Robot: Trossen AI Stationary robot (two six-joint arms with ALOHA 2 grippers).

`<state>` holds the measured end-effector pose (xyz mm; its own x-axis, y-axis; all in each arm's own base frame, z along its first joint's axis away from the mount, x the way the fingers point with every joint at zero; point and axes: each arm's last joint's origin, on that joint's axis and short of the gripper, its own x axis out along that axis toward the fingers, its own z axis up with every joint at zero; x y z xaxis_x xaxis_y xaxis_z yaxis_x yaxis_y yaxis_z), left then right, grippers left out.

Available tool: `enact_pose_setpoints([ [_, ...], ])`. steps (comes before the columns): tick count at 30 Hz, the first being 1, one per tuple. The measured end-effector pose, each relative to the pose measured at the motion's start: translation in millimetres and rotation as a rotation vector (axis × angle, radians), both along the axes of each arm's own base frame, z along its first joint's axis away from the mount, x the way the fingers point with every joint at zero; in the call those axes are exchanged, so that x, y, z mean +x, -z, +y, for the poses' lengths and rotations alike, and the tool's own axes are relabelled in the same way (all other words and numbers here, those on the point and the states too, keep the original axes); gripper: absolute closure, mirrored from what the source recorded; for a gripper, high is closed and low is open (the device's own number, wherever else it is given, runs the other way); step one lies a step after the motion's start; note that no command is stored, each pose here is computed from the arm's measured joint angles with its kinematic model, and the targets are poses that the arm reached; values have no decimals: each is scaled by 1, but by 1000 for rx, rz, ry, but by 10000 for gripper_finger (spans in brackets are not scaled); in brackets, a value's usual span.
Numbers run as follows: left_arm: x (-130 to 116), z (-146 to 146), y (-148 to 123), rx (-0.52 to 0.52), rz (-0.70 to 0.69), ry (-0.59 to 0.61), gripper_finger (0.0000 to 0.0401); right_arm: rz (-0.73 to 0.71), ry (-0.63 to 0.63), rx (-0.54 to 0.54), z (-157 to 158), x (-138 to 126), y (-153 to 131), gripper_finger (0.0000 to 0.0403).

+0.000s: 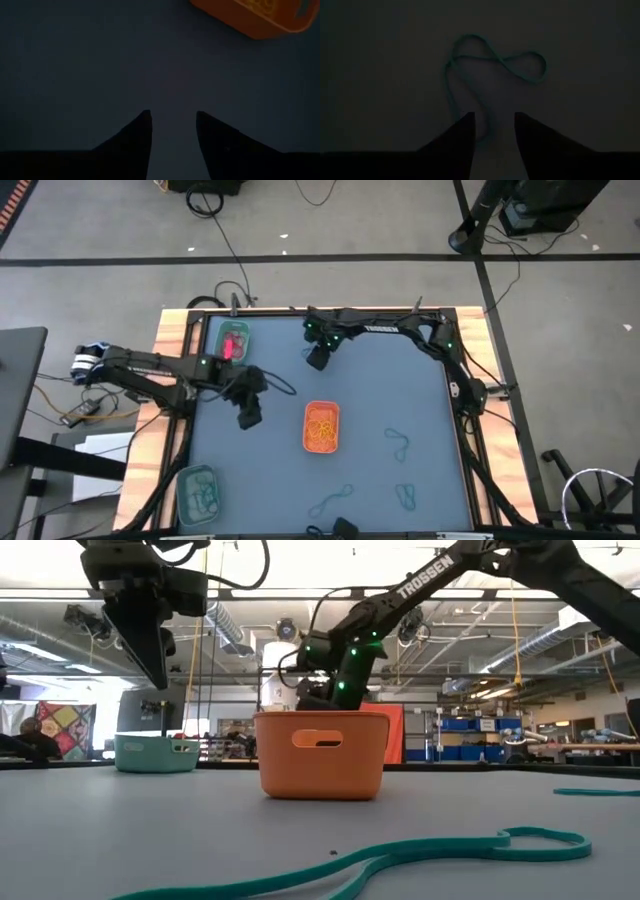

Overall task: Sort rubber bands into baskets
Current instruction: Put the blue rubber band into the blue bin

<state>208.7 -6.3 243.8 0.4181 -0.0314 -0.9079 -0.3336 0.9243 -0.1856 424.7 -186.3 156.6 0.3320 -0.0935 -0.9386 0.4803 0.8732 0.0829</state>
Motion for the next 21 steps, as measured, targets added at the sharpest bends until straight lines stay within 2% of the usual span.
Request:
enact_pose_setpoints([
  [5,1,9,0,17,-7,-2,245,87,-82,4,-2,-2,2,283],
  [9,2,14,-1,25,-24,-14,245,146,-247,-8,1,-7,1,309],
  [11,5,19,-2,40,-58,-25,245,191,-291,-25,2,-10,2,317],
  [16,32,46,2,110,-199,-67,245,232,-268,36,8,-21,-13,315],
  [18,46,61,9,130,-253,-62,245,220,-257,64,11,-27,-27,310],
  [21,62,82,27,154,-264,-43,245,165,-224,68,21,-38,-56,302],
])
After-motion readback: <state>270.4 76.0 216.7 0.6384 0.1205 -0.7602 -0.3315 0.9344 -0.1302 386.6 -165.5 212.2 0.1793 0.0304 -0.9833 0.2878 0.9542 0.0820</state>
